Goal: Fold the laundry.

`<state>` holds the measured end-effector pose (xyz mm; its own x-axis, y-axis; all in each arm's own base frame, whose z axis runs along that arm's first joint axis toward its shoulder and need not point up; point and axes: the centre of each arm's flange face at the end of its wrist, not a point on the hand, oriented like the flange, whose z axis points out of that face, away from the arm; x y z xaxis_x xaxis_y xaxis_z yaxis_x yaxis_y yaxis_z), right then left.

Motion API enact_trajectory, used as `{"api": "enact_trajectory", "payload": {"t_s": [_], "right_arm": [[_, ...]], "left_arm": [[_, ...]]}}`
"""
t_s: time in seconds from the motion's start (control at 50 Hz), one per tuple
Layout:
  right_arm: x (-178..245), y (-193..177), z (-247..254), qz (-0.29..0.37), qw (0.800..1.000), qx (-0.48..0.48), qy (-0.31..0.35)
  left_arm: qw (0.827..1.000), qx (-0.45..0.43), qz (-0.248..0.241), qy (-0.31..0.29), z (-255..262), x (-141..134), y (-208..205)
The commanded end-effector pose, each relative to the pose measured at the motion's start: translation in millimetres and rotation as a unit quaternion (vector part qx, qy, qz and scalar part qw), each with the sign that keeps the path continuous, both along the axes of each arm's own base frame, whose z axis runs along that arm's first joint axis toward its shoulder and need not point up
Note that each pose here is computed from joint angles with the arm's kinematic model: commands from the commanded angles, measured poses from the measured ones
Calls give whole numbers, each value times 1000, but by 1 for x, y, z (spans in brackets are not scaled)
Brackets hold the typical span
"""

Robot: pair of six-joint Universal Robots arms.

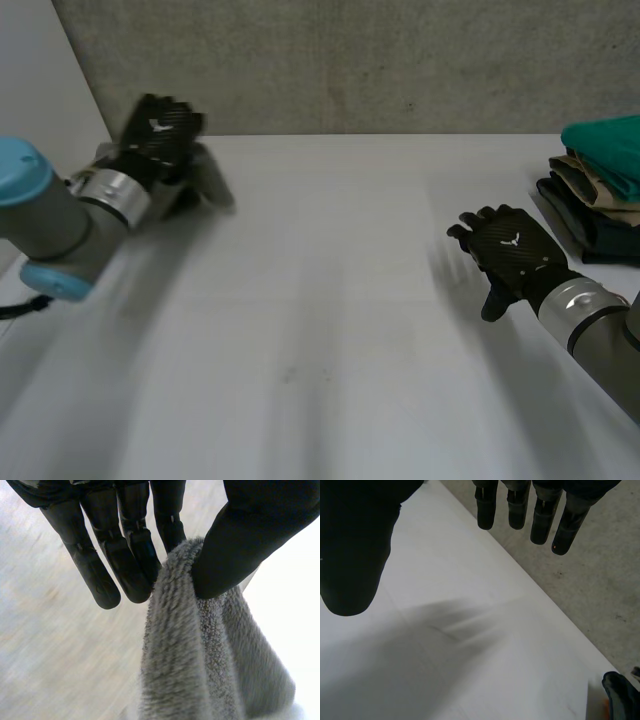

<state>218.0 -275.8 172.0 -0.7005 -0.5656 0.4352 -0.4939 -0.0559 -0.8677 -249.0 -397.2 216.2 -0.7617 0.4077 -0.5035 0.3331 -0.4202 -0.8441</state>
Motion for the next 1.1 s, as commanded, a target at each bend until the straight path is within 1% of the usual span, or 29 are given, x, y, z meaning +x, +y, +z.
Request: {"api": "enact_trajectory", "payload": {"t_s": [0.02, 0.06, 0.08, 0.16, 0.2, 0.24, 0.3, 0.32, 0.38, 0.4, 0.46, 0.48, 0.54, 0.56, 0.6, 0.62, 0.68, 0.7, 0.74, 0.78, 0.86, 0.94, 1.0, 1.1], "right_arm": [[-2, -2, 5, -16, 1000, 5, -22], [-2, -2, 6, -18, 1000, 4, -22], [-2, -2, 6, -18, 1000, 3, -22], [-2, -2, 5, -19, 1000, 4, -21], [-2, -2, 6, -19, 1000, 3, -22], [-2, -3, 6, -19, 1000, 3, -22], [-2, -3, 7, -18, 1000, 2, -22], [-1, -3, 8, -17, 1000, 1, -22], [0, -3, 9, -17, 1000, 1, -22], [0, -3, 10, -17, 1000, 2, -21], [2, 1, 9, -11, 1000, 9, -16], [3, 3, 10, -9, 1000, 14, -15], [11, 17, 17, 9, 1000, 26, -10], [14, 21, 21, 14, 999, 29, -10], [18, 29, 25, 25, 999, 37, -8], [23, 35, 26, 34, 998, 50, -3], [30, 43, 28, 49, 997, 62, 1], [36, 47, 31, 61, 996, 61, 3], [46, 52, 31, 80, 995, 62, 8], [63, 60, 26, 112, 992, 59, 18], [88, 69, 18, 151, 987, 50, 35], [109, 76, 4, 181, 981, 45, 57], [124, 79, -7, 199, 977, 40, 63], [141, 75, -25, 205, 977, 21, 60]], "left_arm": [[980, 110, -157, 56, -9, -81, 130], [971, 137, -185, 57, -20, -94, 152], [961, 167, -215, 52, -33, -108, 176], [939, 207, -270, 48, -47, -128, 220], [937, 210, -274, 50, -46, -128, 225], [941, 194, -270, 62, -35, -127, 221], [951, 170, -249, 76, -17, -119, 205], [959, 157, -220, 84, -10, -107, 187], [970, 148, -170, 91, -5, -89, 162], [976, 141, -140, 93, -3, -80, 151], [983, 130, -95, 88, -1, -66, 138], [987, 128, -65, 74, -3, -58, 134], [990, 133, -22, 39, -6, -44, 135], [990, 142, 6, 10, -11, -35, 137], [987, 159, 30, -15, -17, -27, 142], [982, 176, 47, -38, -24, -20, 149], [975, 205, 66, -58, -32, -12, 160], [970, 224, 72, -65, -37, -8, 167], [965, 241, 75, -69, -42, -5, 174], [959, 266, 75, -65, -48, -4, 182], [951, 297, 70, -42, -54, -6, 191], [947, 313, 69, -29, -59, -8, 193], [944, 321, 70, -32, -67, -9, 193], [940, 330, 74, -37, -81, -13, 184]]}}
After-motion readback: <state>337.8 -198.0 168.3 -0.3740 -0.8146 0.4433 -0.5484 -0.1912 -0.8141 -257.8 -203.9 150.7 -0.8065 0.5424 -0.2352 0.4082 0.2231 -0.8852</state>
